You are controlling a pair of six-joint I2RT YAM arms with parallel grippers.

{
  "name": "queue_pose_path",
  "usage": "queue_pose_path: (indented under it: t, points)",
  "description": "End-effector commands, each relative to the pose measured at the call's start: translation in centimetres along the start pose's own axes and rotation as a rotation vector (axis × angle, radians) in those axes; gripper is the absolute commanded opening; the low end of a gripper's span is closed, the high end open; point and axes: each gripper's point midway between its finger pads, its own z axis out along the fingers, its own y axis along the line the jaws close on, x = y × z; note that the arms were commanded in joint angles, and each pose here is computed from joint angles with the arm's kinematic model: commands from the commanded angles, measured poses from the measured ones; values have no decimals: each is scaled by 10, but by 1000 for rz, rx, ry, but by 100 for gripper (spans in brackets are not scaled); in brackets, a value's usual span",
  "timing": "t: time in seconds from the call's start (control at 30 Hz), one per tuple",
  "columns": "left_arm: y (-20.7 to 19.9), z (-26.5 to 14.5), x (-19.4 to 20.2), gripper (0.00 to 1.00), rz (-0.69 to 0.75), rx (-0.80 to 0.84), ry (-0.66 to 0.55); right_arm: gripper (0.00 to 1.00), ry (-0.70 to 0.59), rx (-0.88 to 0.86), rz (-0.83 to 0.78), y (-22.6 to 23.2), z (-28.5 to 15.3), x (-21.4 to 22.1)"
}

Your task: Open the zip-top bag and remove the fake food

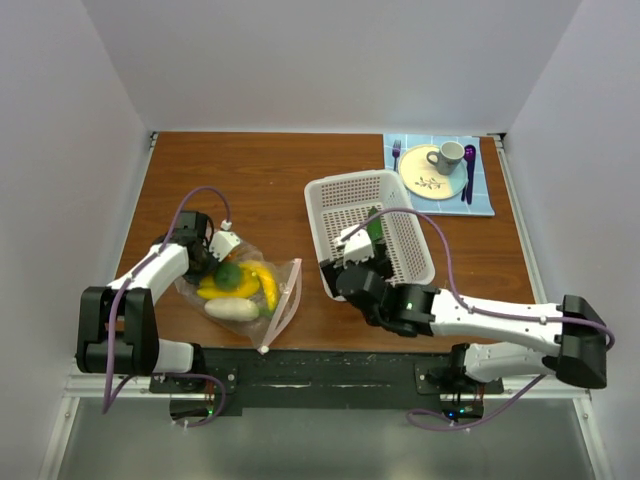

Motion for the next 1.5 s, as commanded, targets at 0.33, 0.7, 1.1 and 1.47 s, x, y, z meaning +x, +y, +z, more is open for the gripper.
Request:
queue_pose_path:
  t: [0.33, 0.7, 1.1, 1.47]
  points:
    - [-8, 2, 6, 0, -10, 59, 39, 16, -40, -439, -146, 139, -11, 21]
    - [-6, 0, 5, 0, -15, 53, 38, 54, -5, -600, -226, 212, 9, 47]
    - [-4, -1, 6, 0, -10, 41, 43, 65, -3, -682, -213, 254, 18, 50]
    - [-4, -4, 10, 0, 2, 31, 50, 56, 96, -635, -196, 265, 42, 87]
